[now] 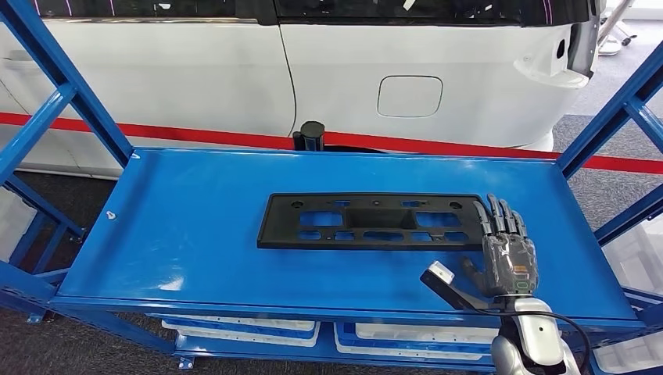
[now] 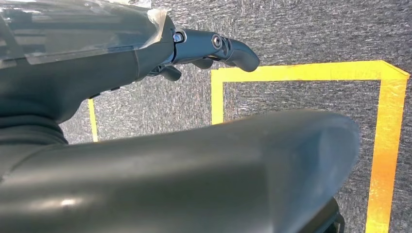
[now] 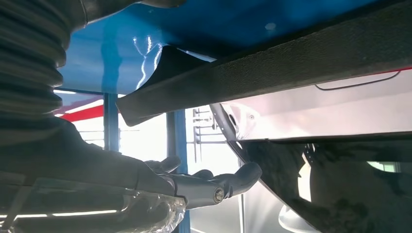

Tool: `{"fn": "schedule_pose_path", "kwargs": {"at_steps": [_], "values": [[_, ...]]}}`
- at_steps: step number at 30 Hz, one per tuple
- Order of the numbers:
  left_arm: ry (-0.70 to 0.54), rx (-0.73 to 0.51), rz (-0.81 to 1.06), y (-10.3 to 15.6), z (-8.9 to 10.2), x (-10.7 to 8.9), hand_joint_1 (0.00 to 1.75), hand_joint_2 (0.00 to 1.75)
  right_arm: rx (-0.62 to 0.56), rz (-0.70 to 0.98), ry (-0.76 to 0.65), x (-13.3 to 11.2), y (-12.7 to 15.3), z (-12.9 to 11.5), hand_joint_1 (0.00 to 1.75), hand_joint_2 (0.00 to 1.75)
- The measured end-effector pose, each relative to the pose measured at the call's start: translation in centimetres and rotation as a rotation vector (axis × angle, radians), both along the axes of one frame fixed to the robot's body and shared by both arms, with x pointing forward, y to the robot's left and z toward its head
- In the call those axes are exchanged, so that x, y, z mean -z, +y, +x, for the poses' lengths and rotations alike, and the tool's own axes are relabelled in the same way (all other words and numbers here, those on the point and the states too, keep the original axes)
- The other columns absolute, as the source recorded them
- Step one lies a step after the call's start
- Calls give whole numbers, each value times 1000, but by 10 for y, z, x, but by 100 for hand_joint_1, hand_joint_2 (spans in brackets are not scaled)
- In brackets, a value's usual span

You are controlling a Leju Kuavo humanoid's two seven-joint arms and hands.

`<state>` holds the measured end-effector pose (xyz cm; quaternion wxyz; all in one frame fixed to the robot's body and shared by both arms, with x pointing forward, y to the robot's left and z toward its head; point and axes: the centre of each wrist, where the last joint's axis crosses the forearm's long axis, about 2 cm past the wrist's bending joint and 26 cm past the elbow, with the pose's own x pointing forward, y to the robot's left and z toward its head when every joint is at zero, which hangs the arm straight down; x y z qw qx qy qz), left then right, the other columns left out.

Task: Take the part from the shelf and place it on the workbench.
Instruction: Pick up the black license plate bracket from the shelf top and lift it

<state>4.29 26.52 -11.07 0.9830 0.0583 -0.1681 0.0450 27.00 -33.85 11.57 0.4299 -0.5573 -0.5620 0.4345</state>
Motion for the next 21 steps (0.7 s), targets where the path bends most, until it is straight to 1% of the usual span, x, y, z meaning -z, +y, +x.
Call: {"fn": "schedule_pose_path", "kwargs": {"at_steps": [1,2,4,8,13,14,17,21], "values": [[0,1,0,0,0,0,0,0,-2,1,3,0,0,0,83,175],[0,1,0,0,0,0,0,0,-4,2,7,1,1,-1,105,175],[0,2,0,0,0,0,0,0,-8,4,16,2,2,-2,127,175],[0,2,0,0,0,0,0,0,-11,5,30,5,4,-5,132,175],[0,2,-1,-1,0,0,0,0,-12,6,32,5,5,-5,148,175],[0,2,-1,-1,0,0,0,44,-13,6,29,4,5,-4,153,175],[-2,3,-3,-1,0,0,0,175,-14,6,20,2,5,-1,157,175],[-11,9,-10,-1,0,0,0,175,-16,5,11,0,6,0,157,175]]}}
